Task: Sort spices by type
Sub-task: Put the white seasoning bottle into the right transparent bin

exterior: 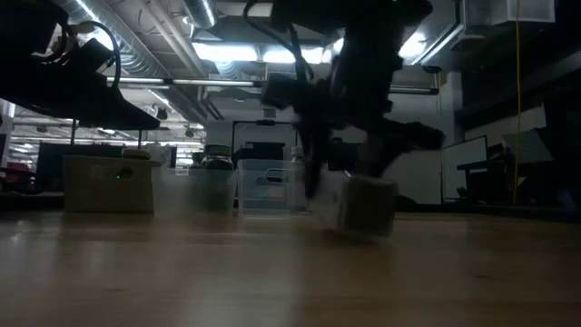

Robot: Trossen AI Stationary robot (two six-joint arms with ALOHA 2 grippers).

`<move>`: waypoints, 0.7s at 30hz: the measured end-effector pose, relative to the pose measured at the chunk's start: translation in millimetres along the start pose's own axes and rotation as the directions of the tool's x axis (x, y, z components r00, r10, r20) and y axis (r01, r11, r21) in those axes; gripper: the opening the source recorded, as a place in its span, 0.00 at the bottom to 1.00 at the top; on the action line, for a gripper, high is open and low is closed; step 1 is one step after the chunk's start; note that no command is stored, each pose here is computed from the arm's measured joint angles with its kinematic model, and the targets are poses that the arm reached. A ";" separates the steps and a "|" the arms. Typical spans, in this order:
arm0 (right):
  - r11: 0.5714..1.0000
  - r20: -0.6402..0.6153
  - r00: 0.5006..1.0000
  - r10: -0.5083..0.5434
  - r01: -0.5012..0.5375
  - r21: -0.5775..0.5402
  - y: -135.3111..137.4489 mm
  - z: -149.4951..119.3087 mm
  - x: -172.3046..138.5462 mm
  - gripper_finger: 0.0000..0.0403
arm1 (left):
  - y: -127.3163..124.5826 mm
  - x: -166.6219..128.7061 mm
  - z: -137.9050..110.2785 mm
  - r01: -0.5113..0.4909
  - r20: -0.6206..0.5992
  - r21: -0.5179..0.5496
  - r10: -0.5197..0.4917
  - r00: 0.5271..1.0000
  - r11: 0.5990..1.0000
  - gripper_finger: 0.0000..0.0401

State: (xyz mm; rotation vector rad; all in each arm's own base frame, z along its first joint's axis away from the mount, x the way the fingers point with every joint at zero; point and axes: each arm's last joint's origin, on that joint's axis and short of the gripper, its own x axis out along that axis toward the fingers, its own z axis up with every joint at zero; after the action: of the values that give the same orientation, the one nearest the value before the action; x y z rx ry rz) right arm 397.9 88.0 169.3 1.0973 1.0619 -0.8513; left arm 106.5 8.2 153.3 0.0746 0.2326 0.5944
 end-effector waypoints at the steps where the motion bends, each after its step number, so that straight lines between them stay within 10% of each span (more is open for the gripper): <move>1: 1.000 0.002 1.000 0.009 -0.009 -0.019 2.5 2.9 -3.2 0.50 | 0.0 0.0 0.0 0.000 0.000 0.000 0.000 1.000 1.000 0.64; 11: 0.964 0.080 0.996 0.050 -0.027 -0.264 34.5 46.4 -72.5 0.50 | 0.0 0.0 0.0 0.000 0.001 -0.001 0.000 1.000 1.000 0.64; 21: 0.794 0.403 0.897 0.183 0.107 -0.598 51.3 121.1 -133.7 0.50 | -0.1 0.0 0.2 0.000 0.003 0.034 0.000 1.000 0.999 0.64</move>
State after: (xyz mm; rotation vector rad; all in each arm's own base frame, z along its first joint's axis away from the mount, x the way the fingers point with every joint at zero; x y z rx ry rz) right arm 436.0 -11.7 323.5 0.3415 0.8255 -0.6097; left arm 106.6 8.2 153.5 0.1086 0.2399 0.5900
